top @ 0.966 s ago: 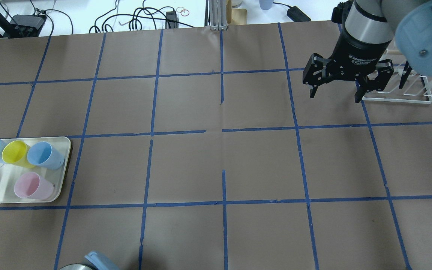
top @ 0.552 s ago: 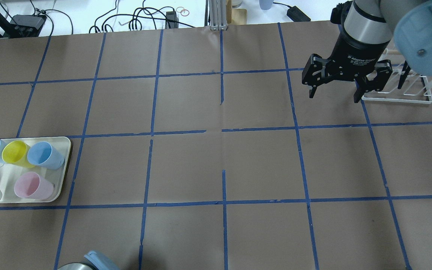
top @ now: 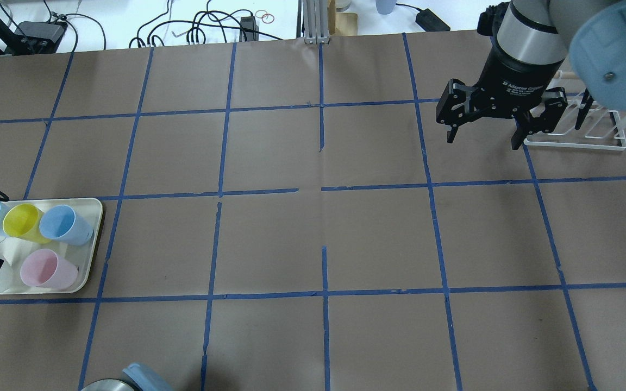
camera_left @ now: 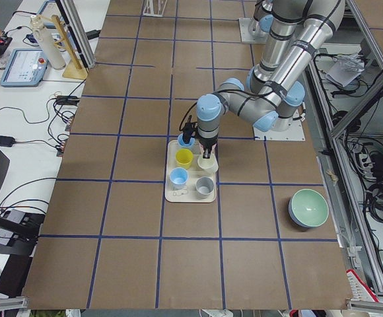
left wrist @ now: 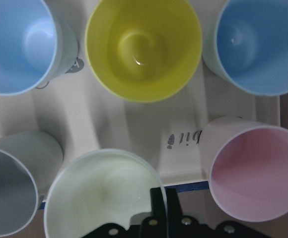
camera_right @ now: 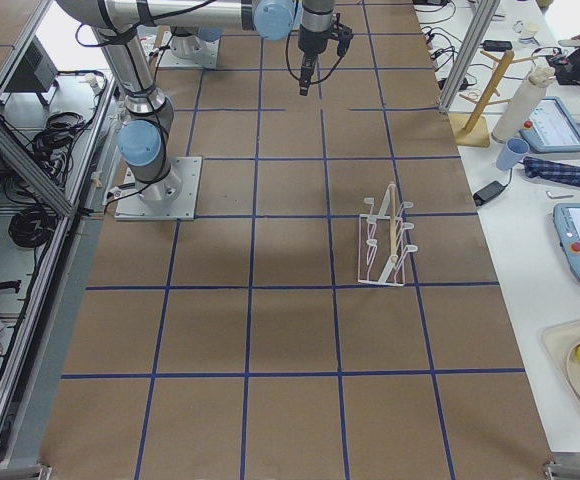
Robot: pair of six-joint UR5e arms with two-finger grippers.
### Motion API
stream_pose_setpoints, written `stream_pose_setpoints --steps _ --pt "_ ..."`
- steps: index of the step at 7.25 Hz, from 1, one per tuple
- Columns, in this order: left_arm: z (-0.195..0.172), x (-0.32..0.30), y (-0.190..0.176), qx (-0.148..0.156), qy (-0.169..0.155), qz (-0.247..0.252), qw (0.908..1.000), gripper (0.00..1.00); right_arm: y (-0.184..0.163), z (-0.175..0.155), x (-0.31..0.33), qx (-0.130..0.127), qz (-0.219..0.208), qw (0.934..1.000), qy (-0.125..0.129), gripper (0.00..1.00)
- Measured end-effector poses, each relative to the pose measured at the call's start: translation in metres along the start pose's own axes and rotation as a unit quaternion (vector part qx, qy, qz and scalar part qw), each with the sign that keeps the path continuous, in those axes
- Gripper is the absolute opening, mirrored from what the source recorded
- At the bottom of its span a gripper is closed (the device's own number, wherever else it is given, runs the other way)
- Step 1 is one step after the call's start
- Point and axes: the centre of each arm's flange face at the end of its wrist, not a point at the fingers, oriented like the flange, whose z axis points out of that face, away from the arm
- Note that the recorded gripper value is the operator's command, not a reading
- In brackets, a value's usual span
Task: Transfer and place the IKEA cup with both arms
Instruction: 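Open the left gripper to release the white cup in the tray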
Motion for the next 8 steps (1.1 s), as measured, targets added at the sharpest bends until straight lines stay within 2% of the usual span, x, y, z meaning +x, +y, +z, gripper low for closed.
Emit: stream_pose_setpoints --steps 4,6,8 --pt "-0.004 0.000 -0.001 0.002 -0.003 -0.008 1.0000 1.00 0.000 0.000 0.000 0.000 -0.001 1.0000 0.001 1.00" --pt "-0.015 0.003 -0.001 0.005 -0.010 -0.017 0.9998 1.00 0.000 0.000 0.000 0.000 -0.001 1.0000 0.000 1.00" --pt "-0.044 0.022 -0.013 -0.001 -0.003 -0.048 0.9988 1.00 0.000 0.000 0.000 0.001 -0.001 1.0000 0.000 1.00"
